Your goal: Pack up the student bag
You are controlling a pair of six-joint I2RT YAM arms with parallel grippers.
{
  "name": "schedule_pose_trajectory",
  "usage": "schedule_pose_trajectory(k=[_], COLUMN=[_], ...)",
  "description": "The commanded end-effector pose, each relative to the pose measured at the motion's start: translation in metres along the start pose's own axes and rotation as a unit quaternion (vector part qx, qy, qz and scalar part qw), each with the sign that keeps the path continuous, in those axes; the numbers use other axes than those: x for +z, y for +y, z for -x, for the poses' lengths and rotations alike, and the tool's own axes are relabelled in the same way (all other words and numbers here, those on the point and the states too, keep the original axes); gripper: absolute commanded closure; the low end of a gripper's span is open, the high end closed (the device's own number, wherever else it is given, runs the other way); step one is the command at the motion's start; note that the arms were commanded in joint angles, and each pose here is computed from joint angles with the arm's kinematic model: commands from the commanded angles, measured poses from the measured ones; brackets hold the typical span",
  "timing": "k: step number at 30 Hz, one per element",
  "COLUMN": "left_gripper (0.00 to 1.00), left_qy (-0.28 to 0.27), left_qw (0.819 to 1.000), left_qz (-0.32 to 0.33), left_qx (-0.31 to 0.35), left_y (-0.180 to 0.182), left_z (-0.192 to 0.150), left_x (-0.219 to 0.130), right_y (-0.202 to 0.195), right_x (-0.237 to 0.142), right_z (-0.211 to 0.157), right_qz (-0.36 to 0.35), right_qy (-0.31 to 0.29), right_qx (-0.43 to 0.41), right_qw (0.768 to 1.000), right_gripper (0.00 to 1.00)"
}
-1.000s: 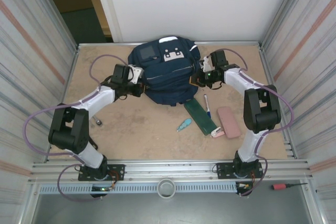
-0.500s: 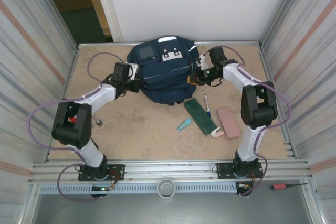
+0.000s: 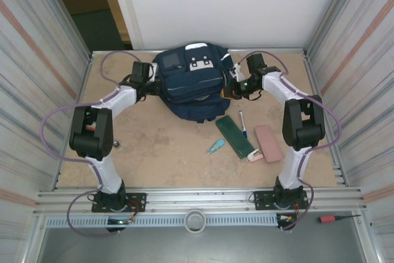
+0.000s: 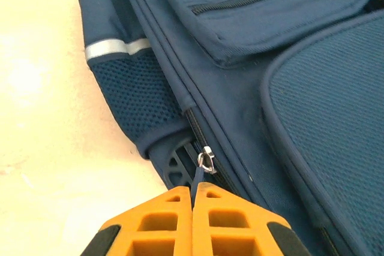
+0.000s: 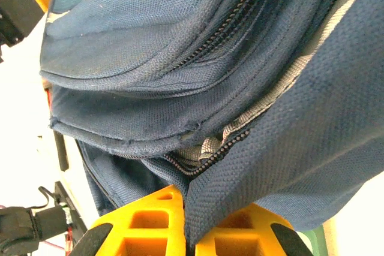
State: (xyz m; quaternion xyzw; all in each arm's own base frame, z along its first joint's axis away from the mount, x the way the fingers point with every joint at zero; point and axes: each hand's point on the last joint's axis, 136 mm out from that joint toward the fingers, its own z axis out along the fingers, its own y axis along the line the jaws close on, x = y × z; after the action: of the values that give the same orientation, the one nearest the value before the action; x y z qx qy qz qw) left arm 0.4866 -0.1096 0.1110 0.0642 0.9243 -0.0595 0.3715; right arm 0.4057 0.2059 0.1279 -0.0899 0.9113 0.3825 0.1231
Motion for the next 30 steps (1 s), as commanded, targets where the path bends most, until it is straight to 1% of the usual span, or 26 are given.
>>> schedule_pose_trajectory(k=[1,7,9,10,11,12,13,15,16,17,18,19,21,24,27,30], left_gripper=[1.0,1.0,1.0,0.98,0.9,0.79,0.7,0.54,0.46,0.4,0.35,0.32,0.28,0.25,0.24,0.22], left_qy=[-0.006,0.018,0.017,0.009,0.0,-0.013,-0.029,-0.075,-0.097,-0.114,-0.124,-0.125,-0.121,-0.088,-0.054,-0.035], left_qw=[0.997,0.997,0.998,0.998,0.999,0.999,0.999,0.996,0.99,0.984,0.976,0.967,0.954,0.939,0.923,0.907], left_qz=[0.069,0.073,0.066,0.06,0.05,0.03,0.006,-0.056,-0.092,-0.121,-0.153,-0.179,-0.197,-0.198,-0.217,-0.232], left_qx=[-0.021,-0.014,-0.015,-0.017,-0.018,-0.018,-0.014,0.01,0.036,0.062,0.098,0.133,0.191,0.265,0.315,0.349], left_y=[0.042,0.046,0.043,0.04,0.036,0.028,0.017,-0.014,-0.034,-0.051,-0.071,-0.089,-0.112,-0.136,-0.159,-0.175], left_z=[0.015,0.021,0.023,0.025,0.027,0.031,0.034,0.042,0.043,0.043,0.042,0.037,0.03,0.019,0.009,-0.001], left_x=[0.002,0.02,0.015,0.009,0.001,-0.011,-0.025,-0.052,-0.066,-0.075,-0.084,-0.089,-0.089,-0.077,-0.064,-0.053], right_y=[0.0,0.005,0.007,0.008,0.009,0.01,0.011,0.013,0.014,0.014,0.015,0.015,0.016,0.016,0.017,0.017], right_x=[-0.012,-0.011,-0.011,-0.009,-0.007,-0.005,-0.003,0.0,0.0,0.001,0.001,0.002,0.003,0.006,0.006,0.005], right_z=[0.004,0.003,0.004,0.004,0.004,0.004,0.004,0.004,0.004,0.005,0.006,0.007,0.008,0.007,0.007,0.008], right_qz=[0.005,0.016,0.017,0.02,0.023,0.024,0.025,0.022,0.021,0.021,0.021,0.022,0.022,0.022,0.022,0.022], right_qy=[0.002,0.004,0.002,0.003,0.004,0.005,0.005,0.007,0.006,0.005,0.002,0.002,0.001,0.003,0.002,0.001], right_qx=[-0.01,-0.014,-0.013,-0.014,-0.013,-0.012,-0.012,-0.015,-0.014,-0.014,-0.014,-0.012,-0.013,-0.013,-0.014,-0.015], right_qw=[1.0,1.0,1.0,1.0,1.0,1.0,1.0,1.0,1.0,1.0,1.0,1.0,1.0,1.0,1.0,1.0], right_gripper=[1.0,1.0,1.0,1.0,1.0,1.0,1.0,1.0,1.0,1.0,1.0,1.0,1.0,1.0,1.0,1.0])
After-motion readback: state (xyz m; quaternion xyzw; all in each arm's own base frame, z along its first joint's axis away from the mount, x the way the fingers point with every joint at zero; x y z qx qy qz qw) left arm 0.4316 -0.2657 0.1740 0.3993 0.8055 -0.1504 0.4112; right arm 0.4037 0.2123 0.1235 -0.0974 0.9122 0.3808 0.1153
